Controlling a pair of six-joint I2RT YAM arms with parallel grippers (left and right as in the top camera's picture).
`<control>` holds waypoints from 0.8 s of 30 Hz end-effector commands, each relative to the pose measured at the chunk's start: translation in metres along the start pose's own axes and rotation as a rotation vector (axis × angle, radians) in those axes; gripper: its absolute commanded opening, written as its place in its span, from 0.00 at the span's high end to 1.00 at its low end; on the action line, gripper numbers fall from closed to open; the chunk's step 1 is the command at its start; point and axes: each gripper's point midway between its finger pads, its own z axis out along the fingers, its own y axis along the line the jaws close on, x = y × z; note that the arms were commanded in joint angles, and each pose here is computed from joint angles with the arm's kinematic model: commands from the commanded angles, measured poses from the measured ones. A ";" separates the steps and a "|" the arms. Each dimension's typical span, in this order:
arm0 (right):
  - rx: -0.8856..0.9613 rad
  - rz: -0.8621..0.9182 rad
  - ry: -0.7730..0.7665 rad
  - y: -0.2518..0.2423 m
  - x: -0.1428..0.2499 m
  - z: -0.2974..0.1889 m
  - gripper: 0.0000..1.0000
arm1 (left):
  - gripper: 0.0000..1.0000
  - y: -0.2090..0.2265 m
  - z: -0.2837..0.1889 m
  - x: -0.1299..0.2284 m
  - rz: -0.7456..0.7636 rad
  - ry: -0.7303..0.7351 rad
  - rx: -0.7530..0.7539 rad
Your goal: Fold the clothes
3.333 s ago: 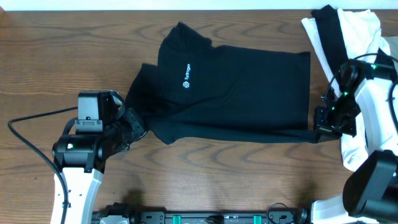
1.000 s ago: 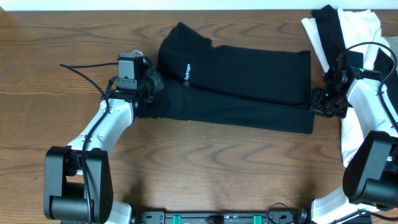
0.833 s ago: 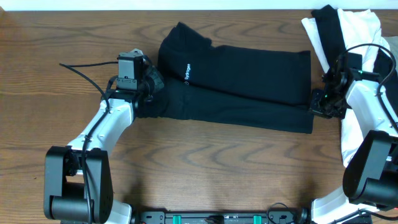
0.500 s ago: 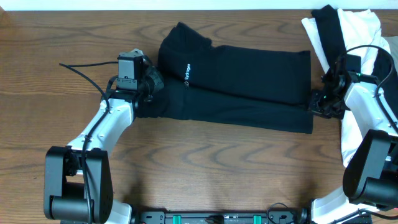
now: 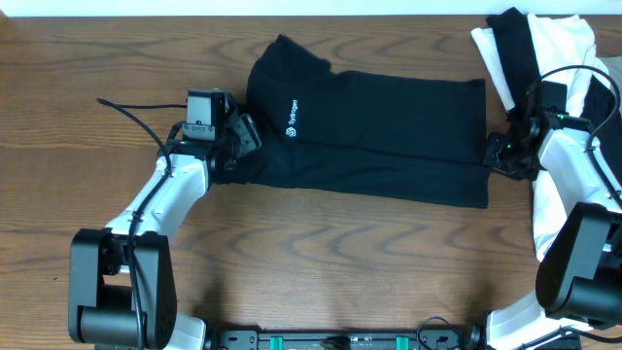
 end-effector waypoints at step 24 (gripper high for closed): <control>-0.029 -0.111 0.205 0.030 0.044 0.045 0.92 | 0.57 0.060 0.049 0.062 0.099 0.227 -0.192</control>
